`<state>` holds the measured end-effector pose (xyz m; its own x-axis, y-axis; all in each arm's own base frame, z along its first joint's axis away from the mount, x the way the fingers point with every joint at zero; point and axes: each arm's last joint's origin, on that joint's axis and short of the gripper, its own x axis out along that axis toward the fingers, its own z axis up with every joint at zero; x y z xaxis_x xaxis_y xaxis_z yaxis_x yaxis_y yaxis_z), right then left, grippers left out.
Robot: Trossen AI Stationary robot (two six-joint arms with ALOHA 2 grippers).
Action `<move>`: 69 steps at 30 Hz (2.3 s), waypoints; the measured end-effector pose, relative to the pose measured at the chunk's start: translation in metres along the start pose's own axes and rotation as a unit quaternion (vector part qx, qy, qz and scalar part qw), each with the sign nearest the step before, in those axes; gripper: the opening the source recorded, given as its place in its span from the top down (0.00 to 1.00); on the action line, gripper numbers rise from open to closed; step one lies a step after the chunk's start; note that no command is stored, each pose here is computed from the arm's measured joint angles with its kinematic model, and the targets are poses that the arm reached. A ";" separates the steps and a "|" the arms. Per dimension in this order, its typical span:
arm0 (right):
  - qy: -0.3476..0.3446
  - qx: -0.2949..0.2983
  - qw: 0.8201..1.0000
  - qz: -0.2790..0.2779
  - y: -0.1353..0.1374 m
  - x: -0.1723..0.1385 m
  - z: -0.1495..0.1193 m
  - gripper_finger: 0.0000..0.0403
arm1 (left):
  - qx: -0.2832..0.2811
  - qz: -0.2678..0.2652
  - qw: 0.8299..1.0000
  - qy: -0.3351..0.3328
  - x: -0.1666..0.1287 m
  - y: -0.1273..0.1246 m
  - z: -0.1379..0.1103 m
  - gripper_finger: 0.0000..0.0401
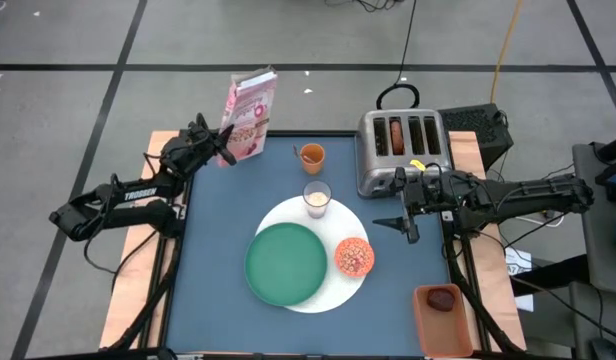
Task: Arrange a breakfast setting
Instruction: Pour the cereal from the cereal box into the orange bowl
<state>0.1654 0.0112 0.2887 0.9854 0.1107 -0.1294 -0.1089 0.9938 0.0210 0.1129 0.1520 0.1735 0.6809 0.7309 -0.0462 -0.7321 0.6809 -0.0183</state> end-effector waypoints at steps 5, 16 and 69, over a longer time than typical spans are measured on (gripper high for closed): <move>0.000 0.000 1.000 0.000 0.000 0.000 0.000 0.28 | -0.009 0.000 1.000 -0.001 0.000 0.000 0.000 0.99; 0.006 0.000 1.000 0.000 0.000 0.000 -0.001 0.28 | -0.036 0.003 0.999 0.024 -0.008 -0.001 0.002 0.99; 0.024 0.000 1.000 0.000 0.000 0.000 -0.005 0.28 | -0.074 0.009 0.958 0.278 -0.038 -0.009 0.001 0.61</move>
<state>0.1648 0.0112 0.2842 0.9781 0.1110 -0.1759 -0.1092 0.9938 0.0201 0.0939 0.1179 0.1765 0.5842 0.5762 -0.5717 -0.7658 0.6245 -0.1531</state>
